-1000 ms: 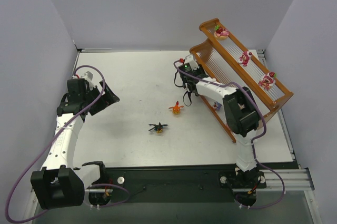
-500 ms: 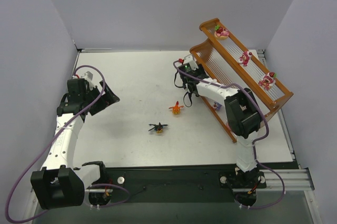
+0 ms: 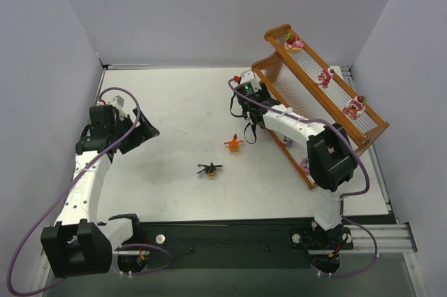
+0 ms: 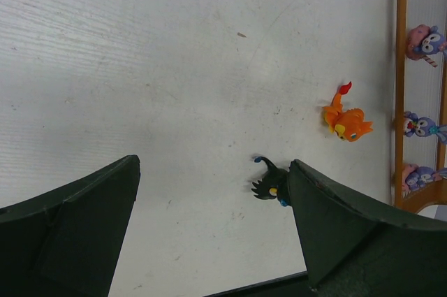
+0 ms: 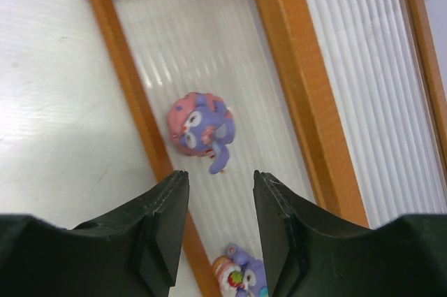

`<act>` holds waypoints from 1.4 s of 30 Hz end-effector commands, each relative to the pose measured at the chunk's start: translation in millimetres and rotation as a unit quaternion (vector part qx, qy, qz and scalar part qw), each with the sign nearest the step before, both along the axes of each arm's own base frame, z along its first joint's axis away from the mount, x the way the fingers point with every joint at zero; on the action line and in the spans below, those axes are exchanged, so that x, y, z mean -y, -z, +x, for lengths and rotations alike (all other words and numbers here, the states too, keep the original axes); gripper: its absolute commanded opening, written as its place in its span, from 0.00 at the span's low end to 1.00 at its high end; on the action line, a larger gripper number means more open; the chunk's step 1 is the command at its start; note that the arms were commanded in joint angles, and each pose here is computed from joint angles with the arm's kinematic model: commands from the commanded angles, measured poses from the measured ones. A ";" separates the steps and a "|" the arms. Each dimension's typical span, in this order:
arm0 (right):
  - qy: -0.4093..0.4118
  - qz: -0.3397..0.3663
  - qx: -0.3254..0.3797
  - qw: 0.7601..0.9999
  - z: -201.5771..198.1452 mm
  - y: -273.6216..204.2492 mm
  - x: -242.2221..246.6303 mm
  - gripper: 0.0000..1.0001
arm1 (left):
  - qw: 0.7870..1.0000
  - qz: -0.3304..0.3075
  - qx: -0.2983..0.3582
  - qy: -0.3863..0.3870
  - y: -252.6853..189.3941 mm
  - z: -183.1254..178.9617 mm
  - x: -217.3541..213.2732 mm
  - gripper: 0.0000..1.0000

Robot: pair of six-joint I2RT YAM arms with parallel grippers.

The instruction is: Place and organize the plastic toys onto the shelf

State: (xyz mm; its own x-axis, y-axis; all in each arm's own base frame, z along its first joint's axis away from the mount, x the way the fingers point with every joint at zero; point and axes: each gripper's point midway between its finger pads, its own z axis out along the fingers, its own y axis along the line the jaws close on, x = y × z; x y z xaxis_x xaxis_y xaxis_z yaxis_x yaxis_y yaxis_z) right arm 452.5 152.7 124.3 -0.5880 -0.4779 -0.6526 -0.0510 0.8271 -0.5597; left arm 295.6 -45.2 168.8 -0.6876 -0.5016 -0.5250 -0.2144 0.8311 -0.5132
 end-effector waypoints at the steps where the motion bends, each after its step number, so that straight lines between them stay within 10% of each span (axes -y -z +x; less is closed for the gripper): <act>1: -0.051 0.074 0.002 0.996 -27.7 -37.0 -34.3 0.42 | 0.999 -0.003 0.037 0.010 -11.9 5.2 1.6 0.97; 12: -0.160 0.244 -0.044 0.956 -107.2 -64.1 -84.7 0.52 | 0.998 0.010 0.060 0.005 -14.8 6.1 -2.6 0.97; 19: -0.146 0.341 -0.027 0.928 -141.6 -74.5 -77.2 1.00 | 0.994 0.044 0.054 -0.090 -14.4 10.2 -31.7 0.97; 25: -0.177 0.381 -0.037 0.907 -165.3 -87.5 -70.5 0.99 | 0.978 0.060 0.072 -0.185 -28.4 9.8 -57.9 0.97; 42: -0.303 0.342 -0.151 0.877 -220.8 -50.0 -123.0 0.86 | 0.997 -0.010 0.078 -0.007 -3.9 -1.2 1.5 0.97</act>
State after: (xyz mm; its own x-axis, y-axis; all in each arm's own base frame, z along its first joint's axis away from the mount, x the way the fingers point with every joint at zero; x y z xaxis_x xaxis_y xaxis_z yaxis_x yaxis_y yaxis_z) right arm 245.8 253.0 192.3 -0.5714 -0.2118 -0.7929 -0.5538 0.8125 0.1820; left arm 287.3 -34.0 159.8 -0.5871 -0.5527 -0.5914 -0.2486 0.8184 -0.5181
